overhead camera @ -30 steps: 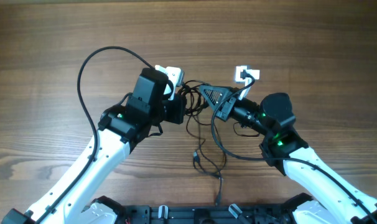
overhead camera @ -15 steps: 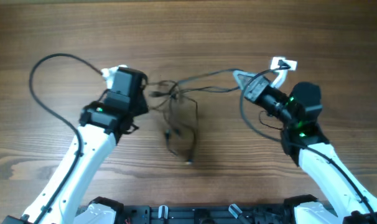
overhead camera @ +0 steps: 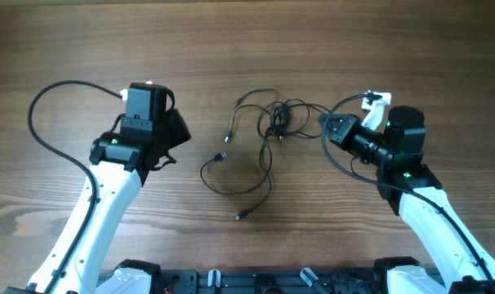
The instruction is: Untangle cables
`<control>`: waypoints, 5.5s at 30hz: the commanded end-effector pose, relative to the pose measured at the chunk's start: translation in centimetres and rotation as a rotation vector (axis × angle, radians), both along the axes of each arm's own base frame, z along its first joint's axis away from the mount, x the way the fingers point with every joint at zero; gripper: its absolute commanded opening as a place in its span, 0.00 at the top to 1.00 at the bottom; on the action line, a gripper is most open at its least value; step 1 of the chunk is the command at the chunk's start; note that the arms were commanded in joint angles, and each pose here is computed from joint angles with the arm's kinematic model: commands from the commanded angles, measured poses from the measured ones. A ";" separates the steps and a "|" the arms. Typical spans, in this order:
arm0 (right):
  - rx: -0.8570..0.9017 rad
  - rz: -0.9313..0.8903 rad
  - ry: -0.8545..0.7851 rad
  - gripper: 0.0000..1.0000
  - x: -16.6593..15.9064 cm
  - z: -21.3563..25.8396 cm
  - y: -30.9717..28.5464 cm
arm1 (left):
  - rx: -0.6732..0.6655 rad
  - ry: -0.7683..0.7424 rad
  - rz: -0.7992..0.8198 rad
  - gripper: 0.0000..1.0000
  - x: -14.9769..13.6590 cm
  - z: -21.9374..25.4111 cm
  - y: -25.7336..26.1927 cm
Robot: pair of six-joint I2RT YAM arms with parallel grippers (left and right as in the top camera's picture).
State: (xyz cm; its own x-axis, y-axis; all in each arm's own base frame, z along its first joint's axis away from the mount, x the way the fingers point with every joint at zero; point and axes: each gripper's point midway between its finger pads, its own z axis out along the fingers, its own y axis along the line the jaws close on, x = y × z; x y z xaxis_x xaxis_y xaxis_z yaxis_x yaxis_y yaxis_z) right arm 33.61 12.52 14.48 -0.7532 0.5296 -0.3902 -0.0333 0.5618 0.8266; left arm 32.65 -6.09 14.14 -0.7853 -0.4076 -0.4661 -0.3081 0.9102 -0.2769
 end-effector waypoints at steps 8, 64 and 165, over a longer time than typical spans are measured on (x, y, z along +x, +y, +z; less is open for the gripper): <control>0.049 0.358 -0.246 0.69 -3.0 4.4 4.4 | -0.431 -0.108 -0.610 0.17 -1.3 3.3 -11.0; -0.792 0.383 0.012 0.35 -4.3 -11.9 -3.9 | -0.195 0.080 -0.308 0.00 -1.3 -6.1 -17.1; -0.012 0.242 -0.118 0.96 1.4 -3.7 6.4 | -0.499 0.101 0.121 0.96 3.3 -9.8 -19.8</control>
